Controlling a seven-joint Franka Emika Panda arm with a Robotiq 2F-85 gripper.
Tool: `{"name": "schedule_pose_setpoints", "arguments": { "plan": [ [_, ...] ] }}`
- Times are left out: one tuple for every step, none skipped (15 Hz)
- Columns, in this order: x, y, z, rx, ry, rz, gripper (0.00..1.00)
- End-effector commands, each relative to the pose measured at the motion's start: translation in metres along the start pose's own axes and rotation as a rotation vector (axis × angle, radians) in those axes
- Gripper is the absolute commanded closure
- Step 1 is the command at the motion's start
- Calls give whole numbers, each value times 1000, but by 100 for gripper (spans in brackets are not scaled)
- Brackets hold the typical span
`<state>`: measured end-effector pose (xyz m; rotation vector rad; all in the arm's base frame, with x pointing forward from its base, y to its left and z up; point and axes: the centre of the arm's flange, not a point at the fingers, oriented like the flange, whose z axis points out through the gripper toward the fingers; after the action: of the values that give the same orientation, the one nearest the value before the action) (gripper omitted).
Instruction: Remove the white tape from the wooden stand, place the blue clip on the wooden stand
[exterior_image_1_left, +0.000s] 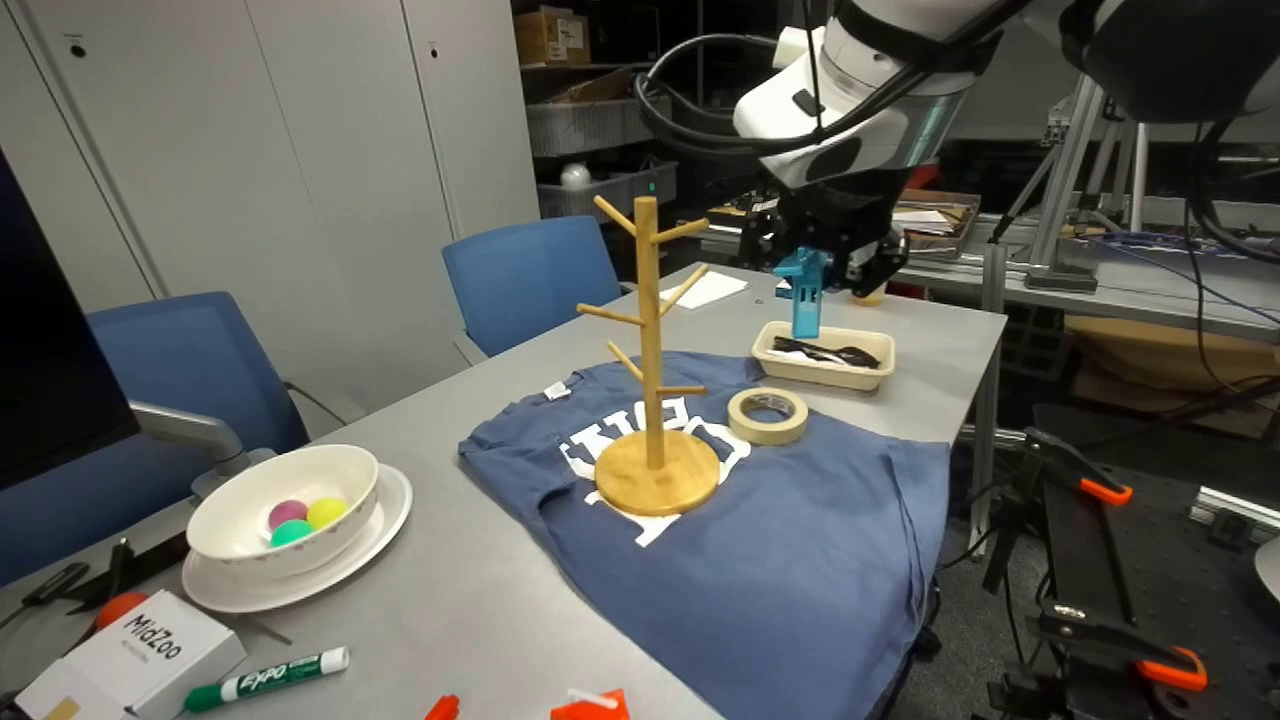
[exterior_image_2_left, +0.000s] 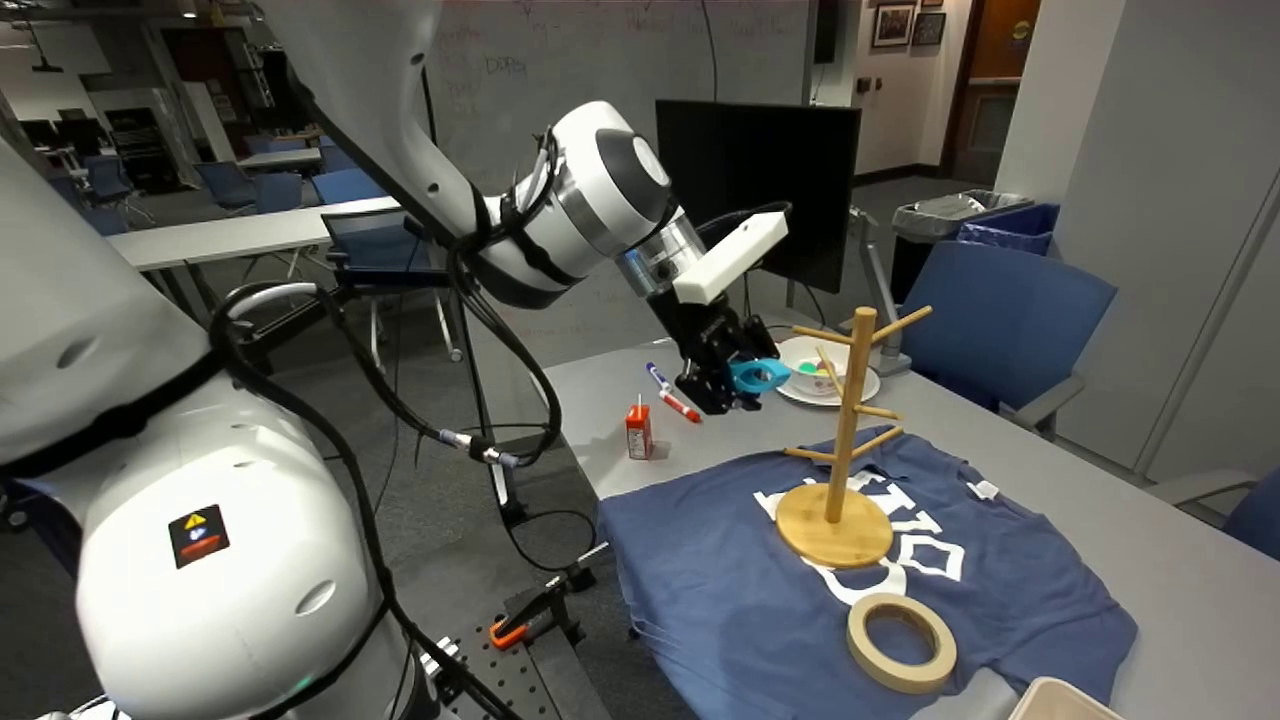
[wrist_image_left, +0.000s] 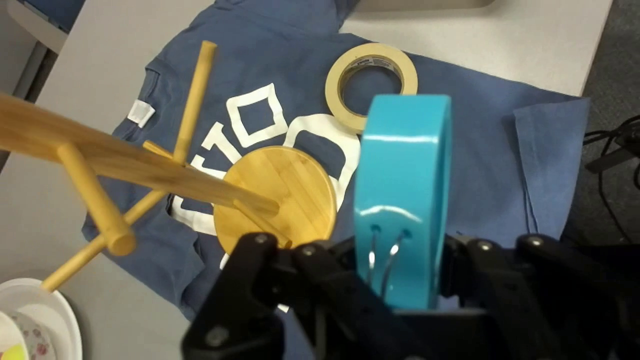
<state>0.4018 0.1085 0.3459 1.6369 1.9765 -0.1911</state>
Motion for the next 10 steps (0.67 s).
{"name": "schedule_pose_setpoints", "arguments": {
  "plan": [
    [11, 24, -11, 29, -63, -55, 99],
    [13, 30, -11, 37, -75, -53, 99],
    [14, 35, -11, 39, -86, -47, 99],
    [16, 41, -10, 43, -93, -44, 99],
    [17, 46, -9, 49, -100, -41, 99],
    [18, 52, -6, 54, -98, -42, 99],
    [21, 56, -5, 60, -100, -43, 99],
    [25, 60, -4, 67, -98, -47, 99],
    [27, 63, -3, 74, -98, -53, 99],
    [31, 64, -3, 80, -98, -60, 99]
  ]
}}
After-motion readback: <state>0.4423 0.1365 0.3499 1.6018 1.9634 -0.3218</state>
